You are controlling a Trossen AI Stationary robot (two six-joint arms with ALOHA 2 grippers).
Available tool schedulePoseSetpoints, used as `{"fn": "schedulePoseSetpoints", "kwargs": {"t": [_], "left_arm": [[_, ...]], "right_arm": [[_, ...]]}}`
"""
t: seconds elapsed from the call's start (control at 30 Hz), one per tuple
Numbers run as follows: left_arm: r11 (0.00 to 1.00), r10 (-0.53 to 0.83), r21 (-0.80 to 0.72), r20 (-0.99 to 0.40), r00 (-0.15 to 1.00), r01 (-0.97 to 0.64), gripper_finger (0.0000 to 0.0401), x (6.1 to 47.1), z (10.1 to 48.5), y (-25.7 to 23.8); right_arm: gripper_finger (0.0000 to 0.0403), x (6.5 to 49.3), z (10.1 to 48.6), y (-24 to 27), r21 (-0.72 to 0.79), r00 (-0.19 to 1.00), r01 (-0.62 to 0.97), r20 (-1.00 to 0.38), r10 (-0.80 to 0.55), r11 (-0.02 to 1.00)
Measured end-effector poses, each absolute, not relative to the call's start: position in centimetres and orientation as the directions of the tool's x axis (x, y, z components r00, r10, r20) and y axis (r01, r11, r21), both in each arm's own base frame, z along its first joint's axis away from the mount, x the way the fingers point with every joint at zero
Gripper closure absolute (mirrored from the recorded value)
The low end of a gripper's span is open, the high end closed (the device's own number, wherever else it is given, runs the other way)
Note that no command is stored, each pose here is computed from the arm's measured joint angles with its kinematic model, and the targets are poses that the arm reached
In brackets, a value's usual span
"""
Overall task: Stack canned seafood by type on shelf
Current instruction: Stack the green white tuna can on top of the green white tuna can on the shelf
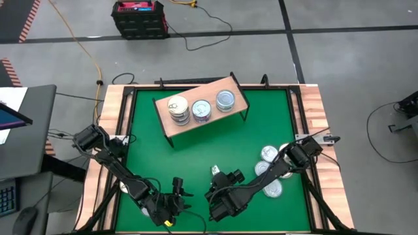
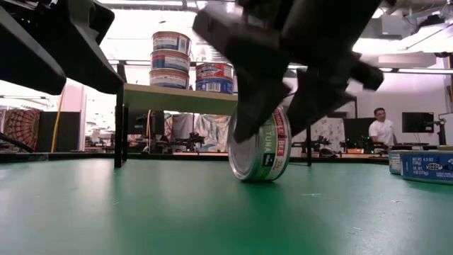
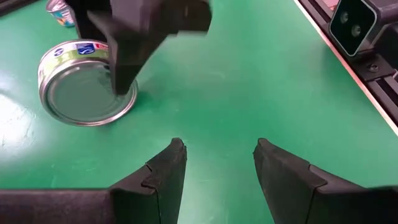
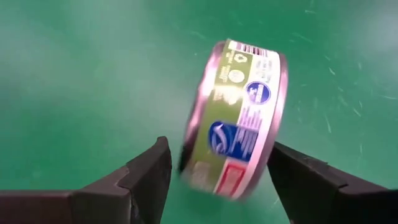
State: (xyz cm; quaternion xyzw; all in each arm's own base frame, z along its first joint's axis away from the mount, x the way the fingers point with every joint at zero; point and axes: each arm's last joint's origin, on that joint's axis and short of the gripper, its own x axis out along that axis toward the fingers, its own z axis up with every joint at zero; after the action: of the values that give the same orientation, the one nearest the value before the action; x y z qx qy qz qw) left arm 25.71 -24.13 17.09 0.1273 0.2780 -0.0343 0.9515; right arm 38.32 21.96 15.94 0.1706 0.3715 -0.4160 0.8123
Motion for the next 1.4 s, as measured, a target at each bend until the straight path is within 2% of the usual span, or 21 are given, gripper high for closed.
{"fn": "schedulePoseSetpoints", "kwargs": {"t": [0.17, 0.23, 0.33, 0.43, 0.57, 0.7, 0.8, 0.87, 0.97, 1.1, 1.23, 1.4], "left_arm": [[0.969, -0.042, 0.192, -0.496, 0.867, 0.157, 0.0221, 26.0, 17.4, -24.6], [0.965, -0.125, 0.151, -0.447, 0.886, 0.213, 0.0221, 25.9, 17.5, -25.0], [0.921, -0.342, 0.079, -0.307, 0.888, 0.382, 0.0221, 25.3, 17.4, -25.3], [0.898, -0.417, 0.067, -0.188, 0.889, 0.435, 0.0221, 24.3, 17.5, -24.6], [0.959, -0.240, 0.098, -0.220, 0.946, 0.266, 0.0221, 22.6, 17.7, -21.7], [0.989, -0.105, 0.080, -0.225, 0.969, 0.126, 0.0221, 20.7, 19.1, -19.2], [0.992, -0.077, 0.076, -0.237, 0.969, 0.097, 0.0221, 19.4, 19.6, -17.7], [0.994, -0.048, 0.086, -0.235, 0.971, 0.070, 0.0221, 18.7, 19.7, -16.9], [0.994, 0.012, 0.111, -0.224, 0.975, 0.013, 0.0221, 17.8, 19.3, -15.8], [0.997, 0.016, 0.081, -0.156, 0.988, -0.003, 0.0221, 17.2, 18.5, -14.9], [0.996, -0.016, 0.081, -0.124, 0.992, 0.027, 0.0221, 16.8, 17.5, -13.8], [0.992, 0.057, 0.122, -0.114, 0.992, -0.043, 0.0221, 16.8, 18.0, -12.6]], "right_arm": [[0.0150, 38.8, 14.9, 21.2, -0.065, 0.385, 0.765, -0.752, -0.535, 0.641], [0.0175, 39.0, 14.9, 21.1, -0.077, 0.384, 0.751, -0.757, -0.528, 0.656], [0.0220, 39.0, 15.1, 21.0, -0.091, 0.386, 0.736, -0.757, -0.527, 0.671], [0.0251, 38.8, 15.3, 21.2, -0.114, 0.382, 0.720, -0.758, -0.528, 0.684], [0.0251, 38.4, 16.1, 21.6, -0.162, 0.369, 0.686, -0.763, -0.530, 0.710], [0.0242, 37.8, 18.0, 21.0, -0.278, 0.292, 0.659, -0.763, -0.578, 0.699], [0.0224, 37.5, 20.8, 19.8, -0.379, 0.257, 0.616, -0.733, -0.630, 0.691], [0.0228, 37.3, 22.9, 18.9, -0.458, 0.258, 0.575, -0.685, -0.682, 0.678], [0.0248, 37.3, 26.0, 17.5, -0.564, 0.310, 0.511, -0.583, -0.751, 0.649], [0.0249, 37.2, 29.3, 15.3, -0.734, 0.373, 0.360, -0.453, -0.809, 0.577], [0.0232, 37.1, 31.7, 11.4, -0.839, 0.332, 0.292, -0.362, -0.871, 0.460], [0.0206, 36.9, 34.0, 5.7, -0.867, 0.229, 0.279, -0.356, -0.906, 0.412]]}}
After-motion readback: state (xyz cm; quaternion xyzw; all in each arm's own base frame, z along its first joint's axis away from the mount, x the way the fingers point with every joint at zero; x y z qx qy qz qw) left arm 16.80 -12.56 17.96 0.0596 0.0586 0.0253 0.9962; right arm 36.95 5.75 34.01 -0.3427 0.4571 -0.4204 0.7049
